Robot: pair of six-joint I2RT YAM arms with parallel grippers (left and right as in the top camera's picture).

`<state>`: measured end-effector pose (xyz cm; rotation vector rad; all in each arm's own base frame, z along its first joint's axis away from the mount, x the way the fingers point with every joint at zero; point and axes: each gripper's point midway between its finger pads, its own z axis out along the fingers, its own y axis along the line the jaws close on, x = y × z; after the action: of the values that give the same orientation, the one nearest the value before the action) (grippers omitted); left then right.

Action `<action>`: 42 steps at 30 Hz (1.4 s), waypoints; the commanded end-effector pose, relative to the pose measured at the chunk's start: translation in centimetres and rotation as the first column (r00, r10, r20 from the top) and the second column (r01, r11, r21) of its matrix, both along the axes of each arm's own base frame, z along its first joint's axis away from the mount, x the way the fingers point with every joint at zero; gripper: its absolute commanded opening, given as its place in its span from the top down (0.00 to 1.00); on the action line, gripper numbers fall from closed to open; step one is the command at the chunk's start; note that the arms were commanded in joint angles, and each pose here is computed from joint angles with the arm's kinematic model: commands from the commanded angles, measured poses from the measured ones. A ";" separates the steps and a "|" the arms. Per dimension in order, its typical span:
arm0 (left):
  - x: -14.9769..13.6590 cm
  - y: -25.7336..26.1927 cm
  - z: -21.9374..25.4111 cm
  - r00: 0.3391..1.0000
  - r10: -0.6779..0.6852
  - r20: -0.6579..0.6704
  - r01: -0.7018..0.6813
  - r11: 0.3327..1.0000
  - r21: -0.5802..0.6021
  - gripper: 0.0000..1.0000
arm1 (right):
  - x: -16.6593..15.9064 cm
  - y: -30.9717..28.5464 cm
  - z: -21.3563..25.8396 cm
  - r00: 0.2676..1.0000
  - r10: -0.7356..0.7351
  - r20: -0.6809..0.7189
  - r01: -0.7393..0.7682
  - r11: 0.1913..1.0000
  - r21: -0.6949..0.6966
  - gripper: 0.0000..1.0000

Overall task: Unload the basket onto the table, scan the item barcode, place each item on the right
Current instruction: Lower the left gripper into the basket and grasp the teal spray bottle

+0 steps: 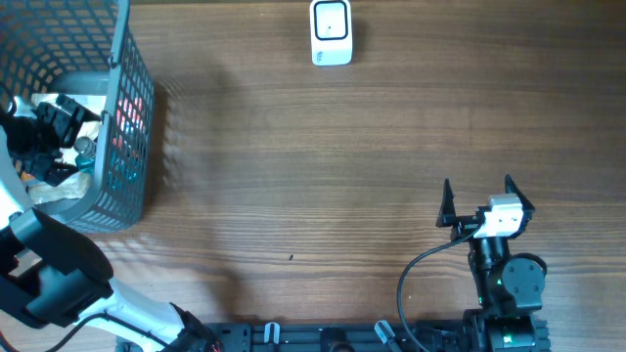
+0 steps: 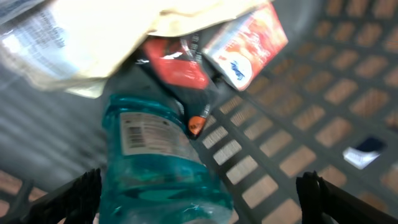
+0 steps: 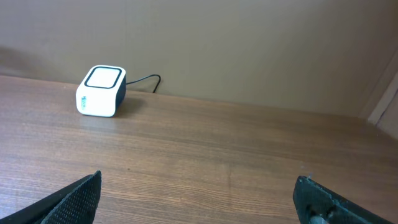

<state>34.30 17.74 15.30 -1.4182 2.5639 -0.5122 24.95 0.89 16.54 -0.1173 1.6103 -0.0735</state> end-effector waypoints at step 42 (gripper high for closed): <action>0.0 -0.8 -4.2 0.577 0.785 -0.227 -0.783 0.610 0.119 0.39 | 0.0 0.2 0.2 1.000 0.013 0.008 -0.013 1.000 -0.010 0.00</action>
<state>34.81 16.71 12.55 -2.4822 1.7423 -0.2049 24.95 0.89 16.54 -0.1173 1.6103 -0.0735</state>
